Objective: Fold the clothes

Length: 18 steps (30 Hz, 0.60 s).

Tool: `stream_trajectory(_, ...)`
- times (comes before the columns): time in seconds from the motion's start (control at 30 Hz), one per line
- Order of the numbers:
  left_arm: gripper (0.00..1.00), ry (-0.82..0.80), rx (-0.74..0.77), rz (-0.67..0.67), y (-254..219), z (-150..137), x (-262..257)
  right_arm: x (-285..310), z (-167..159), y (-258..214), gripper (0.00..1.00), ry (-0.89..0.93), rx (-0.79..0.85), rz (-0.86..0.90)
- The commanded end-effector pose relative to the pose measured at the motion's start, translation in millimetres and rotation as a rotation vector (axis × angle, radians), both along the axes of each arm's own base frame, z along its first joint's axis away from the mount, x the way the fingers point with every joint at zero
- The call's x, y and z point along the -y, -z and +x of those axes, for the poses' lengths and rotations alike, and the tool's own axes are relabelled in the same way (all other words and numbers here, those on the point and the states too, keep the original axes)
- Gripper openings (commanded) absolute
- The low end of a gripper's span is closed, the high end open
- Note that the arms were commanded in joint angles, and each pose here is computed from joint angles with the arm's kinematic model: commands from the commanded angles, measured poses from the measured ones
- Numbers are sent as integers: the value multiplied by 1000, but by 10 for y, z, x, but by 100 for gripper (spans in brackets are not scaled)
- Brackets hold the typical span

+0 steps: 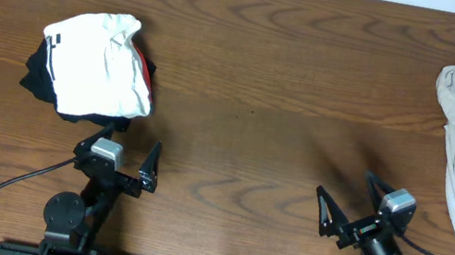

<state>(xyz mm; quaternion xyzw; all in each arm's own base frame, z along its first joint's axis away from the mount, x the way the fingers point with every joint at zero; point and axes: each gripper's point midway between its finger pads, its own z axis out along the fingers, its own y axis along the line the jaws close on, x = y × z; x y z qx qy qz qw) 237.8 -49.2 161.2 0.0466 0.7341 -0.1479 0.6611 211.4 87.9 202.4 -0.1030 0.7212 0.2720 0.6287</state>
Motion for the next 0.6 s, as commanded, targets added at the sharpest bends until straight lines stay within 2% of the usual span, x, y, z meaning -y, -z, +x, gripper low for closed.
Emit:
stream_trajectory(0.0, 98, 47, -25, -156, -194, -52, 97, 57, 35, -343, 99, 35, 12, 4)
stream_trajectory(0.13, 98, 43, -68, -163, -565, -76, 97, 211, 279, -448, 99, 123, -146, -50)
stream_trajectory(0.27, 98, 26, -269, -162, -755, 12, 99, 397, 622, -434, 99, 204, -391, -142)
stream_trajectory(0.4, 98, 8, -487, -161, -936, 245, 104, 464, 990, -555, 99, 177, -557, -268)
stream_trajectory(0.57, 98, -9, -683, -158, -1201, 626, 112, 351, 1316, -663, 99, 76, -734, -248)
